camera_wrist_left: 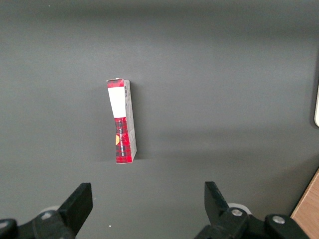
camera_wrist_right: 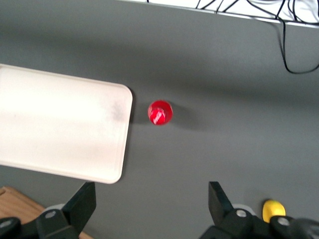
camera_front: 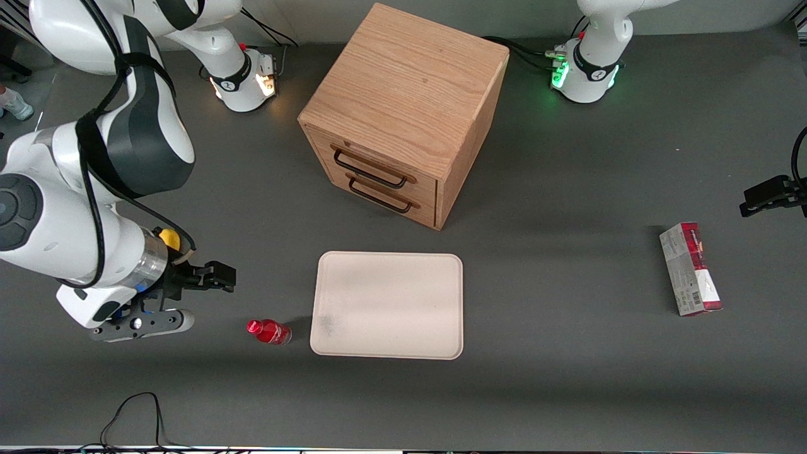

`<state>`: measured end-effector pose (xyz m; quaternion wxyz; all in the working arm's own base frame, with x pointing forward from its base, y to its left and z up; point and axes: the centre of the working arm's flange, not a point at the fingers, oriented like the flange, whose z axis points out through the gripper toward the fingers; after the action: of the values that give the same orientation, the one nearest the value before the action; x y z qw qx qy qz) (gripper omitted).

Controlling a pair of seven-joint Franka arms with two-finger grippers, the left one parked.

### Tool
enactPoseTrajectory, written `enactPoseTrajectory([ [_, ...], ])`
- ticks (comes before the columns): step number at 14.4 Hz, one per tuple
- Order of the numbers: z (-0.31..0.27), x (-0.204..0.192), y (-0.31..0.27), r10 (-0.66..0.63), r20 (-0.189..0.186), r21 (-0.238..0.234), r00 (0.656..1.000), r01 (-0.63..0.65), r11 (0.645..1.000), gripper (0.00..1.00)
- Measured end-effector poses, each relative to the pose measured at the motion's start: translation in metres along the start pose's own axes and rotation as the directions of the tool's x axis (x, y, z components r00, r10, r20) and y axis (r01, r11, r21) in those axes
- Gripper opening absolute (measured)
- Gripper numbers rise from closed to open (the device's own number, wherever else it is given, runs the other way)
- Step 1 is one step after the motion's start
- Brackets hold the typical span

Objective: Place coke bottle on tray
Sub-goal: 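Move the open right gripper down toward the red Coca-Cola bottle, then close the right gripper around the red Coca-Cola bottle's body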

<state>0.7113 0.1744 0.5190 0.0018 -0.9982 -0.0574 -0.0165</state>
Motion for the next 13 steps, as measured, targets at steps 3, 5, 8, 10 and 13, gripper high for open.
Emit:
enactPoseTrajectory([
  [3,0.051,0.019,-0.002,0.000,-0.005,0.001,1.000,0.000,1.000,1.00],
  [5,0.101,0.033,-0.002,0.003,0.003,-0.001,1.000,-0.003,1.000,1.00],
  [8,0.154,0.044,-0.002,0.005,0.002,-0.001,1.000,-0.005,1.000,1.00],
  [10,0.179,0.047,-0.002,0.004,0.008,-0.002,1.000,-0.004,1.000,1.00],
  [13,0.201,0.047,-0.002,0.004,0.022,-0.004,1.000,-0.004,1.000,1.00],
])
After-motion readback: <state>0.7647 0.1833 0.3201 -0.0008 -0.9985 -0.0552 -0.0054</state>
